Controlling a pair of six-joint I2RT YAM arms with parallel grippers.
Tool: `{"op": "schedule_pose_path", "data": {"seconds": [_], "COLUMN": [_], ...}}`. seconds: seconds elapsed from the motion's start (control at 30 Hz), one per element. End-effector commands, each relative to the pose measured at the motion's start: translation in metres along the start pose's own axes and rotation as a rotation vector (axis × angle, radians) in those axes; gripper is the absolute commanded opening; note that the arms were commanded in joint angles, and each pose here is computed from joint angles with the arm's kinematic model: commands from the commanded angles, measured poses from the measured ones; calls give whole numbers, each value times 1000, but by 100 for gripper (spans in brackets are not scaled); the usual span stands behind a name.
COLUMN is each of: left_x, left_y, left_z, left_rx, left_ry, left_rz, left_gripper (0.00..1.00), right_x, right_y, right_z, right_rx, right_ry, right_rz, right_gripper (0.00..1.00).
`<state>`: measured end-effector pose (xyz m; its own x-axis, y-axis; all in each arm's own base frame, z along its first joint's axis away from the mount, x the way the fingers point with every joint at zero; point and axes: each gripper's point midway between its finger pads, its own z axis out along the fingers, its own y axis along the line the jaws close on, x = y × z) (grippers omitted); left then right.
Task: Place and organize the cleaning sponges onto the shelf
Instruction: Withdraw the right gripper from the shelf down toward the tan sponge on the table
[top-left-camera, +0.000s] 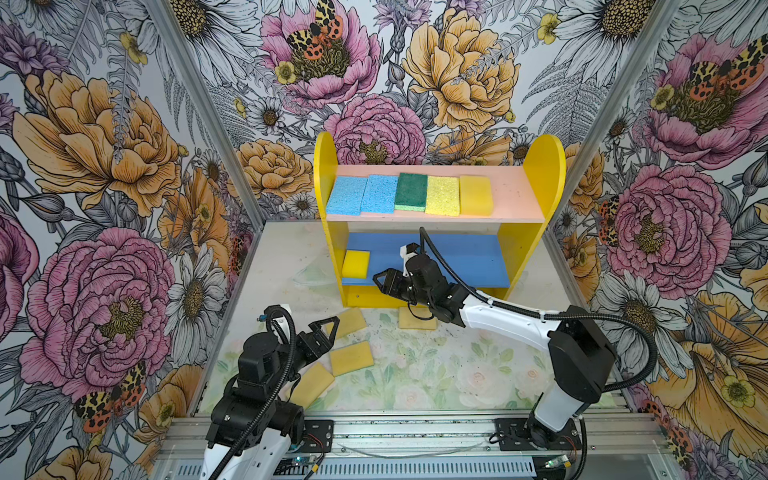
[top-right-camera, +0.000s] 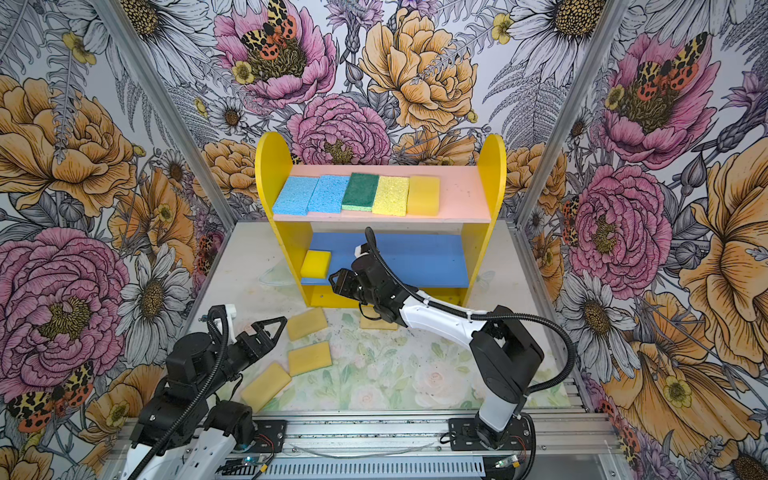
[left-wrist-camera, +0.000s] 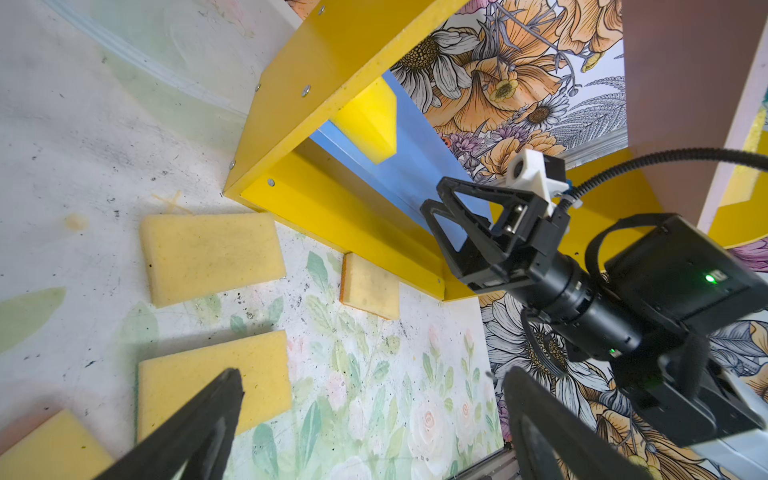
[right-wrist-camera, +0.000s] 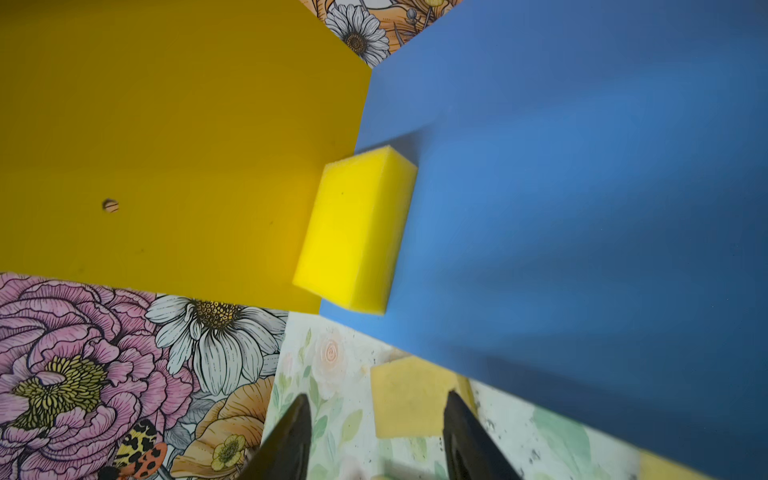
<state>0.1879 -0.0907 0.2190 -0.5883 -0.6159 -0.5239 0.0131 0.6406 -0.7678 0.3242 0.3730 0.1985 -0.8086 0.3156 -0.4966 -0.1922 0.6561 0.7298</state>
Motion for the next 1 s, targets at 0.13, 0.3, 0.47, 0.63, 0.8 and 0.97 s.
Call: {"op": "schedule_pose_path", "data": {"seconds": [0.13, 0.3, 0.47, 0.63, 0.8, 0.97], "left_x": [19, 36, 58, 67, 68, 68], "left_y": [-4, -7, -11, -8, -8, -4], "left_z": [28, 48, 63, 71, 70, 67], "left_rx": [83, 121, 110, 106, 119, 110], "left_ry": [118, 182, 250, 267, 265, 256], "left_rz": [-61, -100, -58, -63, -84, -87], "left_gripper": [99, 99, 99, 99, 99, 99], "right_x": [53, 73, 63, 59, 51, 47], "right_y": [-61, -119, -169, -202, -204, -202], "right_z": [-47, -64, -76, -74, -58, -43], "right_rx": [142, 260, 359, 428, 436, 431], "right_ry": [28, 63, 48, 75, 113, 128], "right_rz": [87, 105, 97, 73, 15, -7], "right_gripper": [54, 58, 59, 59, 59, 58]}}
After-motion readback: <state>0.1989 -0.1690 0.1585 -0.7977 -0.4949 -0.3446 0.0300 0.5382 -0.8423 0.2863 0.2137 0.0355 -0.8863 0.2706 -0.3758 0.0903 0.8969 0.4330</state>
